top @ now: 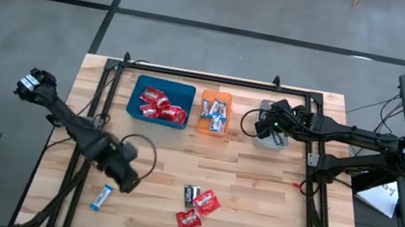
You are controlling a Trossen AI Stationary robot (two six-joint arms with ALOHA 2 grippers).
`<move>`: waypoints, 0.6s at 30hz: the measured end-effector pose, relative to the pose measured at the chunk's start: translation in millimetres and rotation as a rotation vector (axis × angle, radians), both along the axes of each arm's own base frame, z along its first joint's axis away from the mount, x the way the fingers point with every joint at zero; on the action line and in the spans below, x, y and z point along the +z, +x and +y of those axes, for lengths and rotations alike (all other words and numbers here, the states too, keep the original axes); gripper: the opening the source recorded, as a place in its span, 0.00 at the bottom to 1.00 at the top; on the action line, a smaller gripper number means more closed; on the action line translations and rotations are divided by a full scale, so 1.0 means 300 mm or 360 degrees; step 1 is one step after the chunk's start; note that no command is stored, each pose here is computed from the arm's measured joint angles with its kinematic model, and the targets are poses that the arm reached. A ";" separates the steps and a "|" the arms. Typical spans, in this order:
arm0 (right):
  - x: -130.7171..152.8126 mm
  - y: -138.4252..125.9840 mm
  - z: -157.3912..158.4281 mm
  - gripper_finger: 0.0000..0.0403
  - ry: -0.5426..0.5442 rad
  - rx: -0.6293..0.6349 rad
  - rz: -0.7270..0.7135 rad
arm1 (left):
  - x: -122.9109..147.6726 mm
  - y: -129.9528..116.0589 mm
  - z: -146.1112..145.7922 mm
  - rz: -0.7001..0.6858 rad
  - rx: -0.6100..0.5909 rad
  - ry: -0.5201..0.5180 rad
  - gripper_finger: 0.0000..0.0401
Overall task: Sort candy
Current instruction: Put the white chocolate bar into the orange bin
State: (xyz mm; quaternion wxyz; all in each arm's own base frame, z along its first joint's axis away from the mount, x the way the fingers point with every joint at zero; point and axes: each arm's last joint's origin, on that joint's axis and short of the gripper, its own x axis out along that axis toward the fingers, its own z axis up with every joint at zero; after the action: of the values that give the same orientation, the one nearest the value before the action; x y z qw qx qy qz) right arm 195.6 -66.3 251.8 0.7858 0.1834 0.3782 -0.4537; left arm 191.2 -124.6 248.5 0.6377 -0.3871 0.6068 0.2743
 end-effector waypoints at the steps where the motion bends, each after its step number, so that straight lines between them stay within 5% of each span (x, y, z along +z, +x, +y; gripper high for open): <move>1: -0.001 0.000 0.000 0.39 0.0000 0.0000 0.0001 | -0.008 -0.010 -0.020 0.0035 0.0025 -0.0019 0.49; 7: -0.001 0.000 0.000 0.39 0.0002 -0.0003 -0.0001 | -0.088 -0.058 -0.130 0.0330 -0.0053 -0.0102 0.49; 18: 0.000 0.002 0.000 0.39 0.0004 -0.0014 -0.0020 | -0.248 -0.047 -0.229 0.0489 -0.0115 0.0011 0.46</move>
State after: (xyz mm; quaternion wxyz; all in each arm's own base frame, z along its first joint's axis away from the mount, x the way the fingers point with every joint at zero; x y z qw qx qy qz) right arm 196.1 -66.5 251.7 0.7860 0.1887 0.3731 -0.4555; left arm 177.0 -193.3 174.0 0.5481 -0.3163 0.7099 0.3091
